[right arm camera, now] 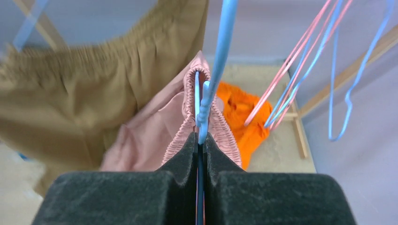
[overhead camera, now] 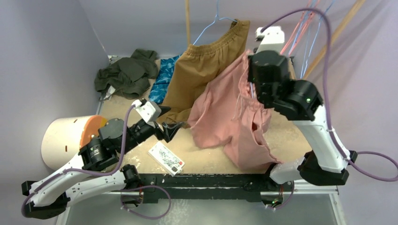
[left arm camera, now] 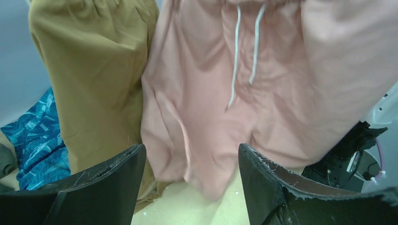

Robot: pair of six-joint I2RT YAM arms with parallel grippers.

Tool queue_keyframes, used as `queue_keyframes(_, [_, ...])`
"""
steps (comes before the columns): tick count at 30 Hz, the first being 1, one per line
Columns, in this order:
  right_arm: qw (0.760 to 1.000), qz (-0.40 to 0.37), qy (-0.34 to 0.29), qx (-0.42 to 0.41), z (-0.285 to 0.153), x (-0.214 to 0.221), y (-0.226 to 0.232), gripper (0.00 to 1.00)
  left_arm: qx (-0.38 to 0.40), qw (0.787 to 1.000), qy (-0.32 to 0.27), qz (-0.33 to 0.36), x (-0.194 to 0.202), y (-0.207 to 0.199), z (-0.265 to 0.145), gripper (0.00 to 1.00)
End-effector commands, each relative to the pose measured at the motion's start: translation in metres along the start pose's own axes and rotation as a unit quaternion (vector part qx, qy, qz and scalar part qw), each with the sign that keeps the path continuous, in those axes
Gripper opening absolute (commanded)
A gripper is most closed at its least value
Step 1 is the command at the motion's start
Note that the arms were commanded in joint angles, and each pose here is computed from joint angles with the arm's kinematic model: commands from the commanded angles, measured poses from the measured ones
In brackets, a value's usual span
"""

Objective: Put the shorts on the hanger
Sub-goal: Place the hanger at the clothesline.

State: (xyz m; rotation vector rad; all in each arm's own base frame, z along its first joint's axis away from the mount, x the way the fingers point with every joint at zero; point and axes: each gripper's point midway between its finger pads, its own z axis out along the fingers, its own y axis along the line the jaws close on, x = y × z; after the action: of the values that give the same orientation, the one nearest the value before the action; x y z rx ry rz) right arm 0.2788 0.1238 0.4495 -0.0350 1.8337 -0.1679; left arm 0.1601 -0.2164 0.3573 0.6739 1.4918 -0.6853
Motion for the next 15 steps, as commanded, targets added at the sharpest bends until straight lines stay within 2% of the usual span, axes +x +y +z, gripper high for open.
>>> queue_keyframes(1, [0.990, 0.073, -0.100, 0.069, -0.027, -0.077, -0.054, 0.00, -0.024, 0.999, -0.026, -0.008, -0.011, 0.009, -0.002, 0.71])
queue_keyframes(4, [0.991, 0.058, -0.102, 0.067, -0.022, -0.070, -0.049, 0.00, -0.028, 0.999, -0.027, -0.015, -0.009, 0.010, -0.002, 0.71])
queue_keyframes(8, [0.996, 0.040, -0.060, 0.047, -0.007, -0.027, -0.029, 0.00, -0.029, 0.999, -0.021, -0.021, -0.002, 0.010, -0.004, 0.71])
queue_keyframes(11, [0.997, 0.044, -0.044, 0.042, -0.008, -0.012, -0.030, 0.00, -0.035, 0.999, -0.016, -0.022, 0.001, 0.012, -0.005, 0.71])
queue_keyframes(13, [0.993, 0.077, -0.079, 0.044, -0.024, -0.041, -0.048, 0.00, -0.041, 0.999, -0.015, -0.021, 0.001, 0.014, -0.005, 0.71])
queue_keyframes(15, [0.979, 0.147, -0.138, 0.023, -0.052, -0.092, -0.073, 0.00, -0.051, 0.998, -0.020, -0.017, -0.001, 0.018, -0.005, 0.71])
